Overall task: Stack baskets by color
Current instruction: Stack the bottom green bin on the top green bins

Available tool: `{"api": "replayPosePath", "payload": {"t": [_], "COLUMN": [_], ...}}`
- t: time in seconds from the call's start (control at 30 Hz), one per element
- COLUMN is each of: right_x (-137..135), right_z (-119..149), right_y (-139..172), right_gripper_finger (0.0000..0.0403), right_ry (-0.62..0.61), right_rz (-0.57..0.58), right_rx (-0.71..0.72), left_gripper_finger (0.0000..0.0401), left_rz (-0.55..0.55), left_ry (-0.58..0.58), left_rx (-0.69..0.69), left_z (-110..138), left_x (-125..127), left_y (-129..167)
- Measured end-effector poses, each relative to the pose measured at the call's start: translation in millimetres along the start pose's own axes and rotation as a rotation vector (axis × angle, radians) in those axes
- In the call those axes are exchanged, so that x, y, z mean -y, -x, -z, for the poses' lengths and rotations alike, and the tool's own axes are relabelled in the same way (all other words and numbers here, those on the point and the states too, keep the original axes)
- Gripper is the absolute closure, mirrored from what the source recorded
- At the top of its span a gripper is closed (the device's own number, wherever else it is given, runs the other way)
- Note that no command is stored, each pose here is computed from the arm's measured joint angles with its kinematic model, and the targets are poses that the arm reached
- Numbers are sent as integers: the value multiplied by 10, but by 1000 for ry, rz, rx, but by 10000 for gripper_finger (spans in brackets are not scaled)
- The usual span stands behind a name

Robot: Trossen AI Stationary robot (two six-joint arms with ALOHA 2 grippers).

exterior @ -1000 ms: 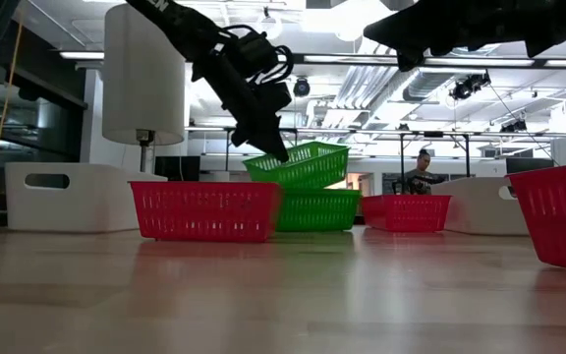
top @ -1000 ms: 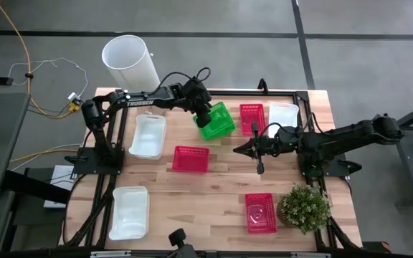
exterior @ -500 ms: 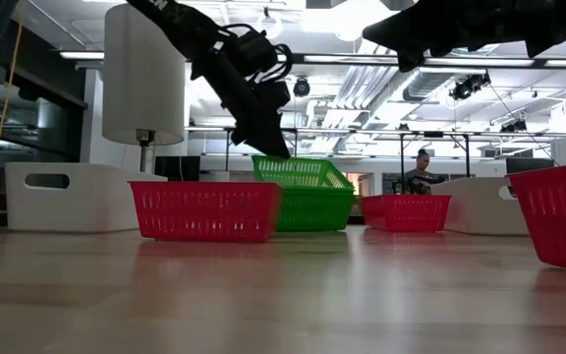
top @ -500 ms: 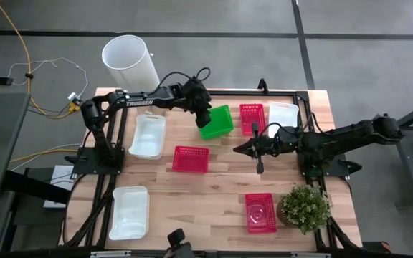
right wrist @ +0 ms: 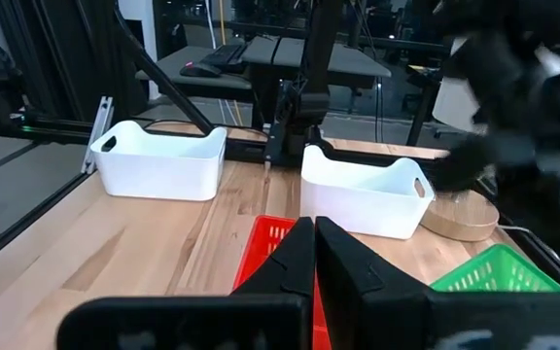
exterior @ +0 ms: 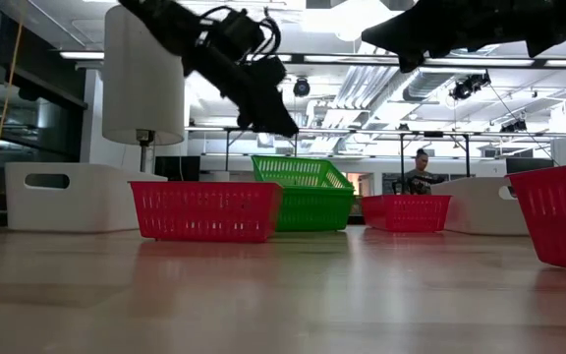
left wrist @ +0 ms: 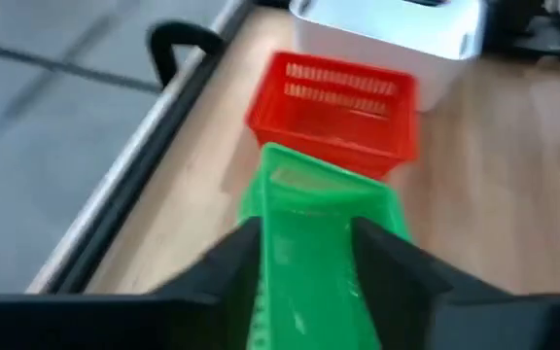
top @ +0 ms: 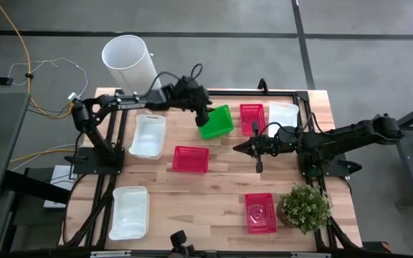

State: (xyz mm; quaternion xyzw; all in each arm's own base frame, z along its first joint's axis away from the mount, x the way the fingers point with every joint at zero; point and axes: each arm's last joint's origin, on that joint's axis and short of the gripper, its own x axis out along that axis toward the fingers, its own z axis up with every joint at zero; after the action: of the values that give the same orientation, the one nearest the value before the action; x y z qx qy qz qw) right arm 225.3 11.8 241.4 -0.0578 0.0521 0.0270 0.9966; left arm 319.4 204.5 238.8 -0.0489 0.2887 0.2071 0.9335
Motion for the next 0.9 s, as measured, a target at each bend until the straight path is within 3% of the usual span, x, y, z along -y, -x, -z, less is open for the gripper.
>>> {"api": "replayPosePath", "payload": {"t": [0.07, 0.13, 0.27, 0.63, 0.9], "right_x": [-1, 0, 8, 9, 7], "right_z": [9, 14, 20, 23, 40], "right_y": [0, 0, 0, 0, 1], "right_gripper_finger": [403, 403, 403, 403, 403], "right_ry": [-3, -2, 0, 19, 17], "right_rz": [-1, 4, 21, 21, 19], "right_rx": [-9, -14, -22, -25, -43], "left_gripper_finger": [352, 386, 396, 401, 401], "left_rz": [-84, -123, -229, -197, -289], "left_ry": [11, 41, 64, 42, 31], "left_rx": [75, 156, 204, 199, 118], "left_z": [136, 265, 454, 560, 762], "left_x": [59, 117, 164, 275, 288], "left_y": [-64, -96, -107, -211, -405]}}
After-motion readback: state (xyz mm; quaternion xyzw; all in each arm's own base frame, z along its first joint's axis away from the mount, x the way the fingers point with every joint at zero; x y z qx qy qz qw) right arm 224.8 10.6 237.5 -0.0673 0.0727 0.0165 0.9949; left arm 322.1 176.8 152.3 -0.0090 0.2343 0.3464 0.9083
